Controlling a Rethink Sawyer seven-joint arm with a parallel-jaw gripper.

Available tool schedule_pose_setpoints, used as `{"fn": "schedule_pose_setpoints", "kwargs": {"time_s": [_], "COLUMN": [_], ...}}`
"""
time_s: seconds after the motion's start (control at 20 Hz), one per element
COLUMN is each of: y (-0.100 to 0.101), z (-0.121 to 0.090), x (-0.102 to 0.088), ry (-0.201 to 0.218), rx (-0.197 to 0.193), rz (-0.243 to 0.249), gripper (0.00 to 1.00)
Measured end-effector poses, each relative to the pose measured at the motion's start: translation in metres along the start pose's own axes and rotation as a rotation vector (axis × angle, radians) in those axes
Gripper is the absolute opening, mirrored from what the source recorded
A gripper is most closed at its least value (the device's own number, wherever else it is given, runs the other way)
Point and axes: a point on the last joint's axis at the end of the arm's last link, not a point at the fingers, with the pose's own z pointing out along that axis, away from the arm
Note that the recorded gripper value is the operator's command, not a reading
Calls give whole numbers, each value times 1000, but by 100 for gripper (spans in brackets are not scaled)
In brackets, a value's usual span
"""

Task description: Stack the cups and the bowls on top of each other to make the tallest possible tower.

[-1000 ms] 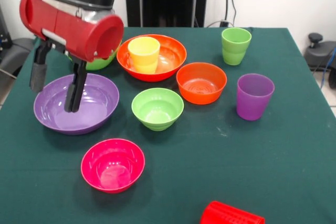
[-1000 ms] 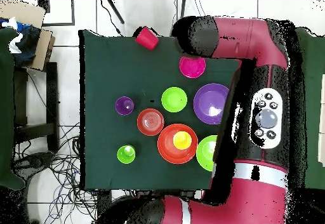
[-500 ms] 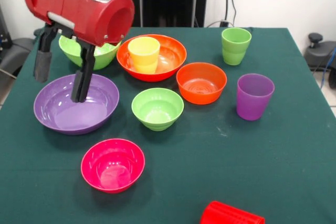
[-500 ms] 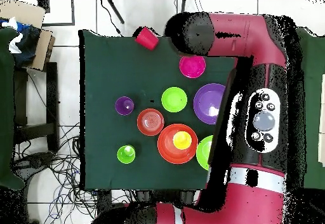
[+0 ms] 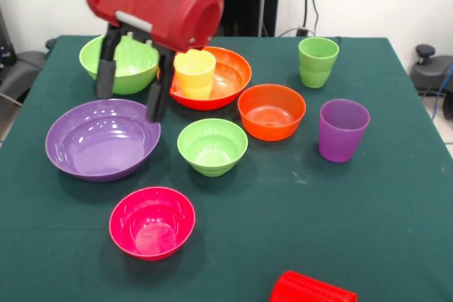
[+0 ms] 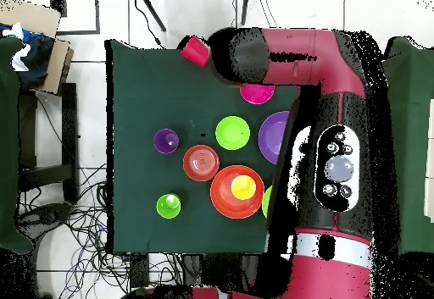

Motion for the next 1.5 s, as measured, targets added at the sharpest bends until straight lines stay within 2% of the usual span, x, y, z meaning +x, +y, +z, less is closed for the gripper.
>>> {"fn": "schedule_pose_setpoints", "kwargs": {"time_s": [0.25, 0.6, 1.5], "y": [6, 15, 8], "z": [-9, -16, -16], "x": [11, 15, 13], "ry": [12, 6, -2], "rx": [-3, -7, 11], "rz": [-12, -24, -28], "gripper": [100, 100, 100]}}
